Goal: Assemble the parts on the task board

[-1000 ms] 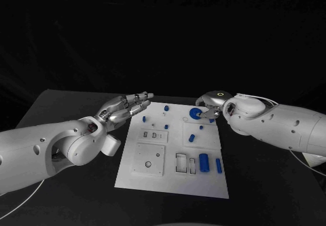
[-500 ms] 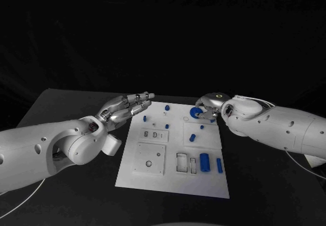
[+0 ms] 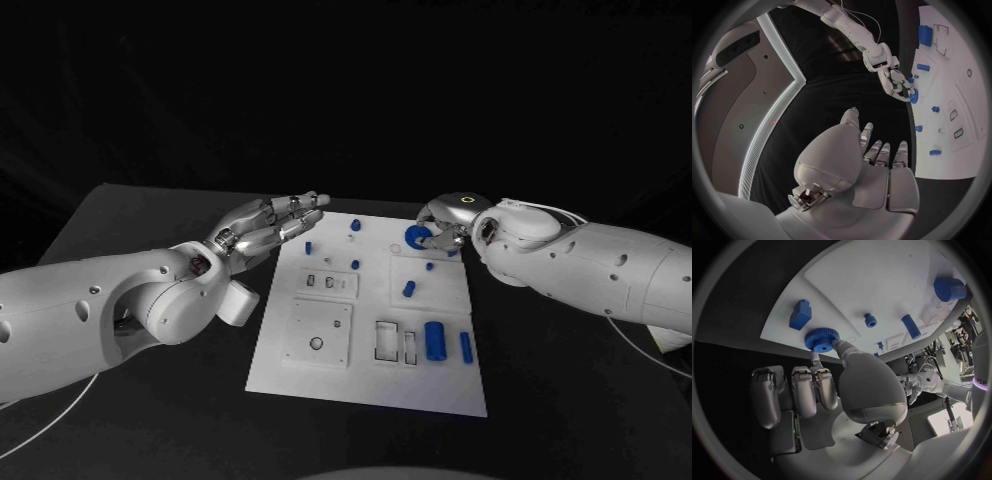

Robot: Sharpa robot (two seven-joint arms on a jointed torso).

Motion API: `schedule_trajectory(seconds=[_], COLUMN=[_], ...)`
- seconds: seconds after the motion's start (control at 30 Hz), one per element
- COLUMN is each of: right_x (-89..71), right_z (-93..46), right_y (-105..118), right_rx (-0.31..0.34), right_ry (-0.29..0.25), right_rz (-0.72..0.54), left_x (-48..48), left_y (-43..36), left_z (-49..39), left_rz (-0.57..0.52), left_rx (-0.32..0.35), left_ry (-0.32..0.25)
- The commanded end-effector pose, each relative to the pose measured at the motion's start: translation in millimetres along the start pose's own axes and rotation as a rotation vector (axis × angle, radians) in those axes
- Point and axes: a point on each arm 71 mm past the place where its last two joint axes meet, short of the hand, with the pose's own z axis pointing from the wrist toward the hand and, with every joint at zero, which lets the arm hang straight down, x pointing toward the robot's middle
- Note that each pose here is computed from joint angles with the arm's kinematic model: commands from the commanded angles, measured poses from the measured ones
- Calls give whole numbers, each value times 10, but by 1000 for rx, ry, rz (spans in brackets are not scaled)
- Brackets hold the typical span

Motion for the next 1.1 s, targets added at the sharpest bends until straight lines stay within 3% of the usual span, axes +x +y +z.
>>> schedule_trajectory(seconds=[0.03,0.3,0.6,1.1], right_x=[106,56,-233,-346], right_z=[-19,-37,-33,199], right_y=[1,22,208,774], right_rx=[-11,-37,-96,-212], right_ry=[55,1,-44,-4], right_rz=[-11,7,39,64], left_x=[29,25,14,34], left_y=[-4,2,4,9], left_z=[10,5,-8,33], left_rz=[-5,-5,-3,-2], left_rx=[4,1,-2,0], left_ry=[25,24,16,23])
